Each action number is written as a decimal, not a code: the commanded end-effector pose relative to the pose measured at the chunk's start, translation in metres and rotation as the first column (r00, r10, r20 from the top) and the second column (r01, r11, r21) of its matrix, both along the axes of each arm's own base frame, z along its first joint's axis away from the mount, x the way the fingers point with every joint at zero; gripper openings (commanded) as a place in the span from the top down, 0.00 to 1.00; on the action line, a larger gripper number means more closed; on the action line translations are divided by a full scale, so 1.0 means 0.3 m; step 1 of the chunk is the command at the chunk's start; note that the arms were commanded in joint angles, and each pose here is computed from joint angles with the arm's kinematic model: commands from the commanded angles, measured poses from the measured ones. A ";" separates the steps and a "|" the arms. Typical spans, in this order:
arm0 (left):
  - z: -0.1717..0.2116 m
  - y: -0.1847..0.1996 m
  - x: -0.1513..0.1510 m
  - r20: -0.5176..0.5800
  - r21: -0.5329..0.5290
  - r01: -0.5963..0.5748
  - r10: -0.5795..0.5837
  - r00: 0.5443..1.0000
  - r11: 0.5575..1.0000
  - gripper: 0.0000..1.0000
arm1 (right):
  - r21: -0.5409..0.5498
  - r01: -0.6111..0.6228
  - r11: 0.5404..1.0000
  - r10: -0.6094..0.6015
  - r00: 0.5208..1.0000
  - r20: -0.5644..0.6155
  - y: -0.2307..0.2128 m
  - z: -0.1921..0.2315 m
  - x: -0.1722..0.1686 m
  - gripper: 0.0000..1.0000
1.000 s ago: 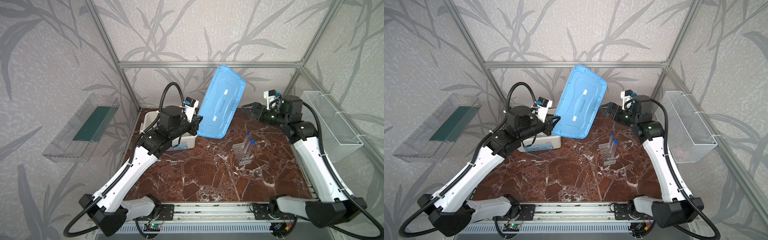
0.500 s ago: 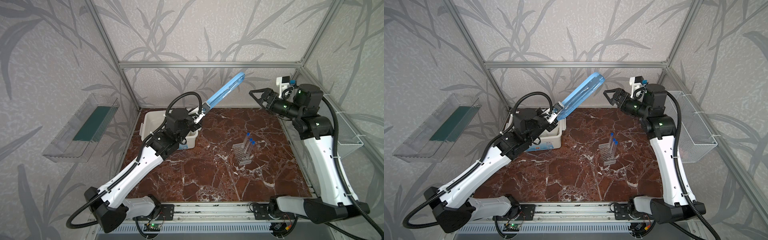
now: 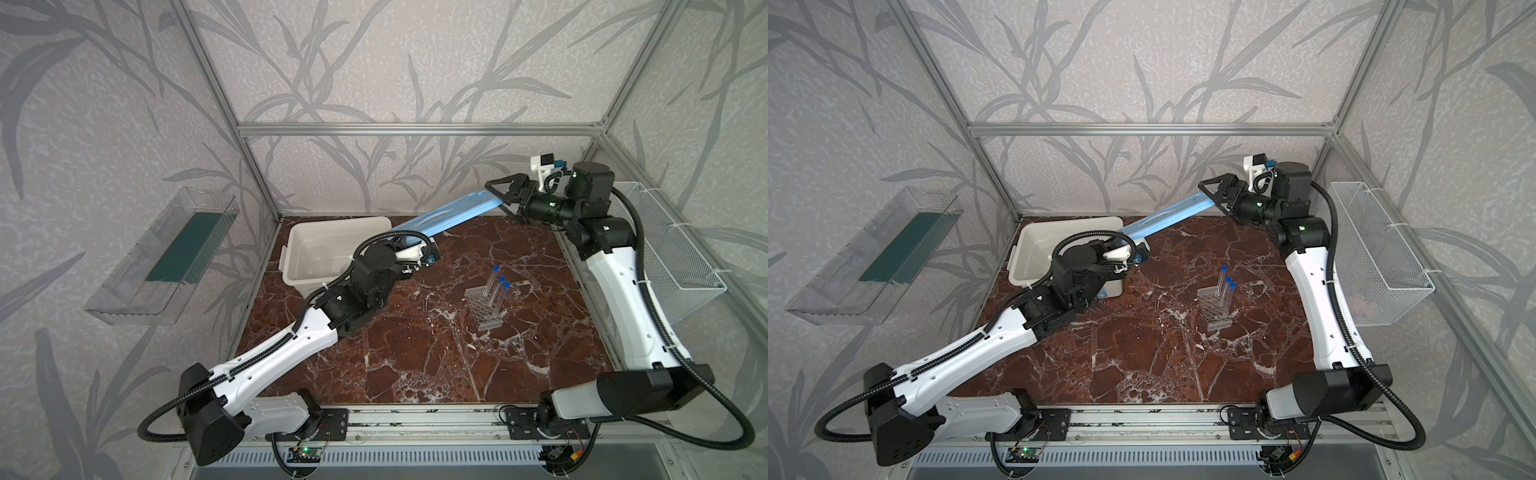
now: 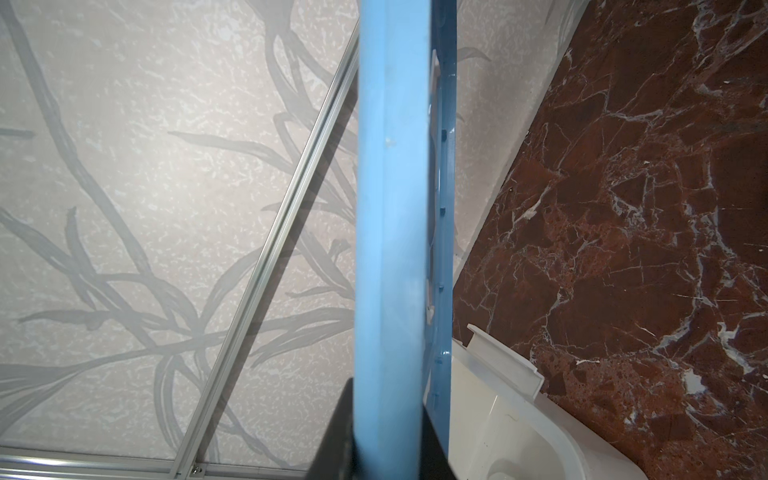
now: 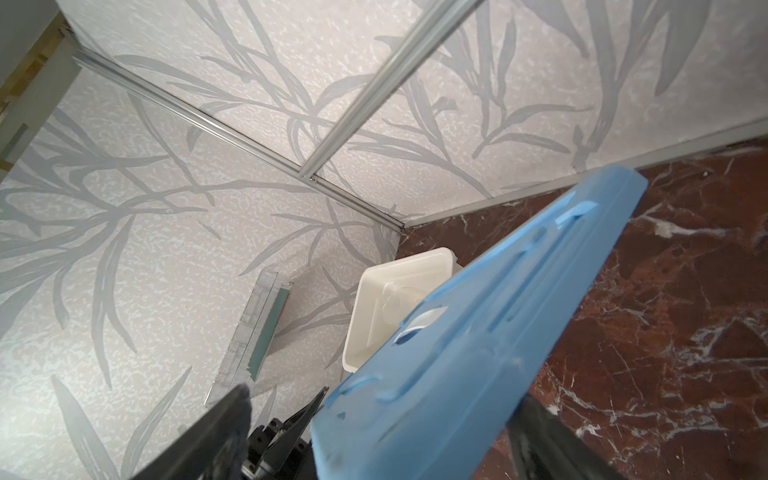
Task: Organize the chemistry lab equipment
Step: 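Swing the upright blue lid over the white tub with both grippers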
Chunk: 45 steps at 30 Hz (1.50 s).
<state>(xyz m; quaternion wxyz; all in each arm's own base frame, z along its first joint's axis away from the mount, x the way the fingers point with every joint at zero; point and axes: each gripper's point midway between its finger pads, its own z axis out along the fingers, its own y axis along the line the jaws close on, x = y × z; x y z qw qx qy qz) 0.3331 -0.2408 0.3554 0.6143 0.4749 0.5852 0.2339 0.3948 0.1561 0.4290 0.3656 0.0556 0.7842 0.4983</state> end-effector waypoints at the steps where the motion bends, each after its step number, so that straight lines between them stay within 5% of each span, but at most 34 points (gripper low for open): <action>1: 0.109 0.027 -0.007 0.129 -0.043 -0.048 0.053 0.990 0.998 1.00 | -0.021 -0.035 0.999 0.034 0.999 -0.008 0.013 -0.023 -0.028 0.09; 12: 0.005 -0.029 -0.062 0.150 -0.003 -0.075 0.074 0.986 0.997 0.92 | 0.066 -0.094 0.993 0.100 0.991 -0.086 0.058 -0.145 0.039 0.40; 20: -0.136 -0.104 -0.148 0.174 0.125 -0.070 0.047 0.984 0.990 0.85 | 0.123 -0.113 0.986 0.128 0.985 -0.118 0.077 -0.190 0.074 0.61; 25: -0.149 -0.095 -0.151 0.232 0.069 -0.126 0.107 0.967 0.990 0.78 | 0.139 -0.112 0.984 0.128 0.985 -0.114 0.080 -0.188 0.085 0.71; 33: -0.141 -0.094 -0.197 0.148 -0.071 -0.066 0.076 0.986 0.995 0.22 | 0.169 -0.104 0.980 0.122 0.988 -0.099 0.083 -0.174 0.110 0.83; 37: -0.139 -0.066 -0.231 0.073 -0.160 -0.038 0.050 0.996 0.986 0.15 | 0.195 -0.103 0.975 0.121 0.989 -0.081 0.085 -0.156 0.125 0.85; 40: -0.113 -0.047 -0.279 -0.055 -0.346 0.009 -0.030 0.998 0.938 0.14 | 0.223 -0.106 0.969 0.121 0.991 -0.057 0.094 -0.138 0.137 0.86; 45: 0.034 0.029 -0.334 -0.205 -0.701 0.012 -0.218 0.954 0.713 0.13 | 0.253 -0.077 0.964 0.087 0.996 -0.028 0.113 -0.126 0.156 0.86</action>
